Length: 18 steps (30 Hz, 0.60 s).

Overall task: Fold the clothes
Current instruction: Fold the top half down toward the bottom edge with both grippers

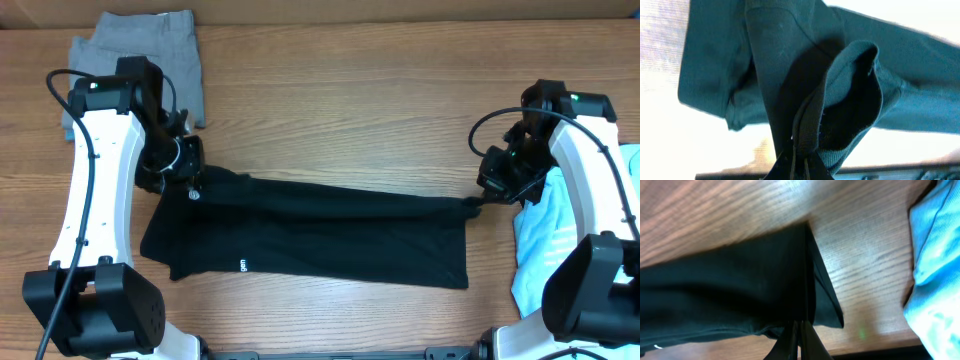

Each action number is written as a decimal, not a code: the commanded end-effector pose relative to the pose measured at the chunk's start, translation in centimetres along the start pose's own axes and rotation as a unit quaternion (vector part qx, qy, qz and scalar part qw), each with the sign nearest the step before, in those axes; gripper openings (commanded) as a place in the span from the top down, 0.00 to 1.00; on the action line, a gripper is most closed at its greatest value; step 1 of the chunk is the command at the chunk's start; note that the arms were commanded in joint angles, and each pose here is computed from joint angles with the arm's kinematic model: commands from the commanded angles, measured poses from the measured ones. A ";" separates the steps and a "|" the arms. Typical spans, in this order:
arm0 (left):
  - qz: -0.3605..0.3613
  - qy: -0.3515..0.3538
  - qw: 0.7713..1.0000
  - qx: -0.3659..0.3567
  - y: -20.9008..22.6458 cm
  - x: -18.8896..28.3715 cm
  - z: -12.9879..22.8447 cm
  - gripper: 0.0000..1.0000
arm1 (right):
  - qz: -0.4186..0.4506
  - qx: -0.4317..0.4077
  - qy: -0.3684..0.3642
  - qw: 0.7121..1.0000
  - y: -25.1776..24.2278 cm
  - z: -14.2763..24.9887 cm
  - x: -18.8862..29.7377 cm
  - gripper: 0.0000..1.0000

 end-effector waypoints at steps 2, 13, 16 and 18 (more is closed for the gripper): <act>-0.017 0.004 1.000 -0.017 0.3 1.0 1.0 0.96 | 0.013 -0.006 0.019 1.000 -1.1 1.2 -1.3 0.96; -0.019 0.094 0.995 -0.014 0.8 -2.0 4.2 0.95 | 0.031 -0.015 0.062 0.997 -2.6 2.8 -4.6 0.93; -0.016 0.116 0.993 -0.011 0.8 -2.9 5.0 0.95 | 0.038 -0.016 0.064 0.997 -2.8 3.0 -4.6 0.87; -0.015 0.129 0.991 -0.010 0.9 -3.4 5.5 0.94 | 0.050 -0.015 0.061 0.997 -3.1 2.9 -4.6 0.84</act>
Point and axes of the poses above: each gripper's point midway between its finger pads, its own x axis back along the fingers, its own y axis along the line the jaws close on, z = x × y, the point moved 4 cm from there along x, back along the fingers, and after that the axes turned 10 degrees about -x, right-handed, at the moved point
